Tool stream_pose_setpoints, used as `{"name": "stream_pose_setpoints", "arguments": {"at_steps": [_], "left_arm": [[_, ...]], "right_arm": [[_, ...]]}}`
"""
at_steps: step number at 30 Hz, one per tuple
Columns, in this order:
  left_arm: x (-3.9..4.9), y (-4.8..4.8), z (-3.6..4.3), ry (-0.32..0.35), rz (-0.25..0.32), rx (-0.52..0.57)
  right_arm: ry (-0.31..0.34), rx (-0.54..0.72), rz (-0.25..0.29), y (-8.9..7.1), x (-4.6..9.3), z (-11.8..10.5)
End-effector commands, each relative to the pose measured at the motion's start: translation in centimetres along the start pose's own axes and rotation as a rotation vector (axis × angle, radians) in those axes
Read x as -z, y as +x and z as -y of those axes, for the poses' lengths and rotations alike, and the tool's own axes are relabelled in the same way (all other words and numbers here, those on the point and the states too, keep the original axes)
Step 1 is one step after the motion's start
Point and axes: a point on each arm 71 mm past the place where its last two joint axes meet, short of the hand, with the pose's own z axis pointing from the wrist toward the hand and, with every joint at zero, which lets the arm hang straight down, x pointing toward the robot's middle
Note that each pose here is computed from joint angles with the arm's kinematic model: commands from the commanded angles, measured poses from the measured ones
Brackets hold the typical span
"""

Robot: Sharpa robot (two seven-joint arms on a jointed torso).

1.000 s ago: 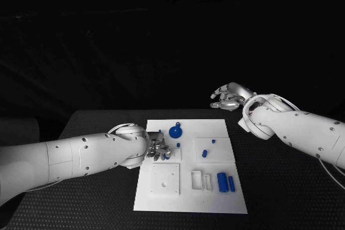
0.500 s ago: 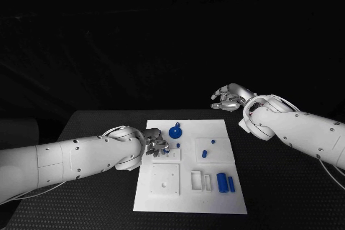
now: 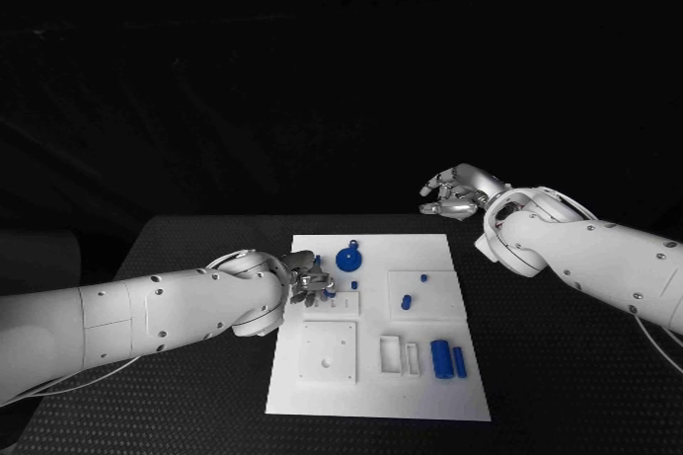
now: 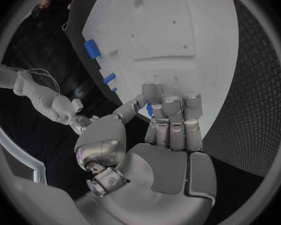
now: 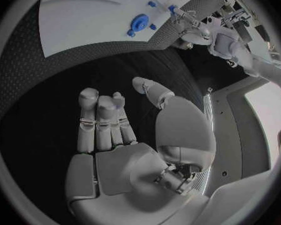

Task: Assemble the parts on the task board

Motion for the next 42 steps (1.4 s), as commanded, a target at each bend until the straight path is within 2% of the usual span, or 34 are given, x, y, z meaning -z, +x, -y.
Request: {"name": "stream_pose_setpoints", "arguments": {"at_steps": [1, 9, 18, 31, 42], "left_arm": [[-0.09, 0.22, -0.04, -0.013, 0.006, 0.016], [-0.24, 0.90, -0.32, -0.025, -0.015, 0.013], [-0.23, 1.38, -0.25, -0.030, -0.051, -0.004], [-0.14, 1.83, -0.15, -0.027, -0.095, -0.044], [-0.15, 1.97, -0.03, -0.023, -0.109, -0.062]], "right_arm": [[-0.003, 0.003, -0.009, 0.0, 0.0, 0.0], [-0.002, 0.003, -0.010, 0.0, 0.0, 0.0], [-0.001, 0.003, -0.010, 0.0, 0.0, 0.1], [-0.001, 0.001, -0.014, 0.1, 0.0, 0.1], [-0.002, 0.000, -0.016, 0.2, 0.0, 0.0]]}}
